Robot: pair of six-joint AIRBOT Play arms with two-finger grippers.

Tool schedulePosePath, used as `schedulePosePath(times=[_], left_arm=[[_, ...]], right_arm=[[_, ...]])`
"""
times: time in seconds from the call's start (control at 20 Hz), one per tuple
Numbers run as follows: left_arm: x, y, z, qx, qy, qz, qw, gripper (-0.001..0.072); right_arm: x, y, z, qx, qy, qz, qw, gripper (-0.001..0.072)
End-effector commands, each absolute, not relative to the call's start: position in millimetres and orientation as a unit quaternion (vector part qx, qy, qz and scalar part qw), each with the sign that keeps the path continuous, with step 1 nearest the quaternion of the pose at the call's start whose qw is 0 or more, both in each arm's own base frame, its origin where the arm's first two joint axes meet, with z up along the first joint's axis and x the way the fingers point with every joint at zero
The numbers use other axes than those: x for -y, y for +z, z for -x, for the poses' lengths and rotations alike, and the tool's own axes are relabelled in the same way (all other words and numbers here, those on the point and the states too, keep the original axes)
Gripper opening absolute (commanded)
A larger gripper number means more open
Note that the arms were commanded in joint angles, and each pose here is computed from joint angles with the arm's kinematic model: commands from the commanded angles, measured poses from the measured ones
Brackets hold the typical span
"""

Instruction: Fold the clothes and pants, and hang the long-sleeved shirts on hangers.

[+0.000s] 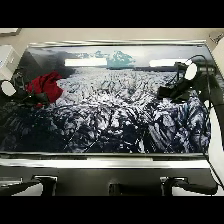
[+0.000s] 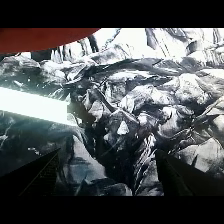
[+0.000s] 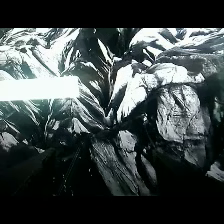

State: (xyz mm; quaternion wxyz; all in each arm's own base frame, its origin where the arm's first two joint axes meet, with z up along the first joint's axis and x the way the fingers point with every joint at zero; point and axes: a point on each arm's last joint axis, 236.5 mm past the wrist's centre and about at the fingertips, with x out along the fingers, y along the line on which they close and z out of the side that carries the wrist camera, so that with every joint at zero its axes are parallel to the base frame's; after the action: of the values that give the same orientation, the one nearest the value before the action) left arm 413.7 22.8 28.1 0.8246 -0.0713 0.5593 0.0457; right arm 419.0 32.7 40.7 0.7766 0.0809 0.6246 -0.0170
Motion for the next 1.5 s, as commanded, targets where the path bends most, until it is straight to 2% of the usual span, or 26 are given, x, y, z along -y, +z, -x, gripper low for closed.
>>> schedulePosePath(times=[0.0, 0.45, 0.6, 0.9, 1.05, 1.2, 1.25, 1.35, 1.45], left_arm=[[-23, 28, -414, -0.559, 0.046, 0.071, 0.825, 0.0716], [-23, 28, -414, -0.559, 0.046, 0.071, 0.825, 0.0717], [-23, 28, -414, -0.559, 0.046, 0.071, 0.825, 0.0716], [-24, 31, -422, -0.544, 0.047, 0.073, 0.834, 0.0716], [-17, 44, -456, -0.481, 0.036, 0.096, 0.871, 0.0716], [-28, 96, -539, -0.308, 0.038, 0.110, 0.944, 0.0720], [-42, 112, -567, -0.278, 0.047, 0.112, 0.953, 0.0720], [-79, 102, -601, -0.321, 0.079, 0.147, 0.932, 0.0719], [-128, 58, -599, -0.415, 0.155, 0.226, 0.867, 0.0719]], right_arm=[[-33, 40, -419, -0.625, -0.017, -0.080, 0.776, 0.0697], [-33, 40, -419, -0.625, -0.017, -0.081, 0.777, 0.0697], [-34, 46, -440, -0.589, -0.014, -0.085, 0.804, 0.0697], [-34, 46, -439, -0.590, -0.014, -0.085, 0.803, 0.0697], [-34, 49, -449, -0.572, -0.013, -0.087, 0.815, 0.0697], [-35, 56, -464, -0.543, -0.010, -0.090, 0.835, 0.0696], [-35, 57, -466, -0.539, -0.010, -0.091, 0.837, 0.0696], [-35, 56, -465, -0.541, -0.010, -0.091, 0.836, 0.0695], [-35, 56, -466, -0.540, -0.009, -0.091, 0.837, 0.0687]])
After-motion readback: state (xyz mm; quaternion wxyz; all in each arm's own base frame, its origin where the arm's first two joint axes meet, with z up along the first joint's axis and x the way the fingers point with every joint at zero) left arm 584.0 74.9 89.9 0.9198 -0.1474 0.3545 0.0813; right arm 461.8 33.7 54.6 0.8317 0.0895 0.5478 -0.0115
